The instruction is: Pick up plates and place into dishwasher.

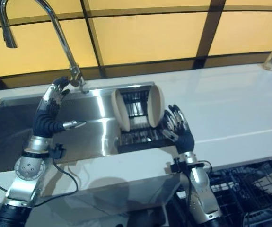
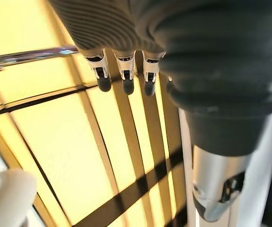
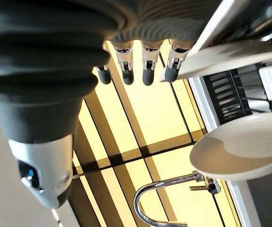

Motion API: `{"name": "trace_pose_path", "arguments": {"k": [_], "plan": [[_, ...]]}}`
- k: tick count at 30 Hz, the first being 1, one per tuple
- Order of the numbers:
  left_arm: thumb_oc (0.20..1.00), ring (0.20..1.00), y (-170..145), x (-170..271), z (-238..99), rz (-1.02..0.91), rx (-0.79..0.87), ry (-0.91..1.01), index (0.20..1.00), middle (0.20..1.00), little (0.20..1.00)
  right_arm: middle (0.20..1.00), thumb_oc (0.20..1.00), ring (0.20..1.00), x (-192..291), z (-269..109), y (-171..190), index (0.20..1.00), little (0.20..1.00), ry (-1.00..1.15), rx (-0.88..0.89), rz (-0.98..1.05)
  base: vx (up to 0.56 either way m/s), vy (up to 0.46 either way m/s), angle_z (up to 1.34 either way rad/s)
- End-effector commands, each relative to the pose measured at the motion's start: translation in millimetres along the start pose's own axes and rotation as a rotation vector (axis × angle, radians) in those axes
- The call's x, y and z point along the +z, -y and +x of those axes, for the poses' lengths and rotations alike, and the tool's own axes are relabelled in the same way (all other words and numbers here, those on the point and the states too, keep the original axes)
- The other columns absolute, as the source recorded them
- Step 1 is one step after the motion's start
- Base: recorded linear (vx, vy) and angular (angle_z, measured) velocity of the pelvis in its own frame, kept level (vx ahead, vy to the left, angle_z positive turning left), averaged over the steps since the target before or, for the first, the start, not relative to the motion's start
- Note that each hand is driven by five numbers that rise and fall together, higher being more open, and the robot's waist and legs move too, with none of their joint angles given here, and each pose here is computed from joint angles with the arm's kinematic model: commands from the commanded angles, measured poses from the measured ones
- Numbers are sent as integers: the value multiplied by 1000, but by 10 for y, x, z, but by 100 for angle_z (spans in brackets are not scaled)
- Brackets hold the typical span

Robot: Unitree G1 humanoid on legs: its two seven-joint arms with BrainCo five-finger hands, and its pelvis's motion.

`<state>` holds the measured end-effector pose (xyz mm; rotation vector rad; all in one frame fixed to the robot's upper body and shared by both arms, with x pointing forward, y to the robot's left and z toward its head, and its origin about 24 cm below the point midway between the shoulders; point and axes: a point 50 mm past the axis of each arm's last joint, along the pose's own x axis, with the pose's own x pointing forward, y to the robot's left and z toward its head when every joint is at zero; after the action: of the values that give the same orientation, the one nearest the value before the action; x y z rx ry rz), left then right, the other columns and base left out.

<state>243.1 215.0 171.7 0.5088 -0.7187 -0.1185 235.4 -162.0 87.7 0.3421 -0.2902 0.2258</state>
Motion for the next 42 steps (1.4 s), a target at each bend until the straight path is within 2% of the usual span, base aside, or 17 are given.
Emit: {"name": "trace_pose_path", "arguments": {"k": [1,5,9,11,15,23,30,42], "plan": [[1000,1000,-243,8,241,321,-88,45,1000,1000,1000,1000,1000,1000,234,97,-72,1000,1000,94,77,8,41,55,-4],[1000,1000,-461,-30,499,600,-238,27,1000,1000,1000,1000,1000,1000,240,129,-59,1000,1000,82,87,-5,26,30,-8],[1000,1000,-601,4,723,780,-373,-2,1000,1000,1000,1000,1000,1000,243,156,-33,1000,1000,78,81,-19,29,16,-4],[1000,1000,-718,14,851,960,-433,-19,1000,1000,1000,1000,1000,1000,236,171,-22,1000,1000,73,79,-26,31,27,-5],[1000,1000,-843,64,1029,1084,-504,-46,1000,1000,1000,1000,1000,1000,248,158,-13,1000,1000,62,85,-33,45,15,-6],[1000,1000,-700,-109,994,1104,-679,-111,1000,1000,1000,1000,1000,1000,215,123,7,1000,1000,48,62,-30,60,-14,-4],[1000,1000,-653,-179,957,1094,-714,-110,1000,1000,1000,1000,1000,1000,180,55,35,1000,1000,29,60,-22,57,-18,-5],[1000,1000,-543,-570,571,1182,-802,-127,1000,1000,1000,1000,1000,1000,235,-5,103,1000,1000,24,48,-48,53,2,-8]]}}
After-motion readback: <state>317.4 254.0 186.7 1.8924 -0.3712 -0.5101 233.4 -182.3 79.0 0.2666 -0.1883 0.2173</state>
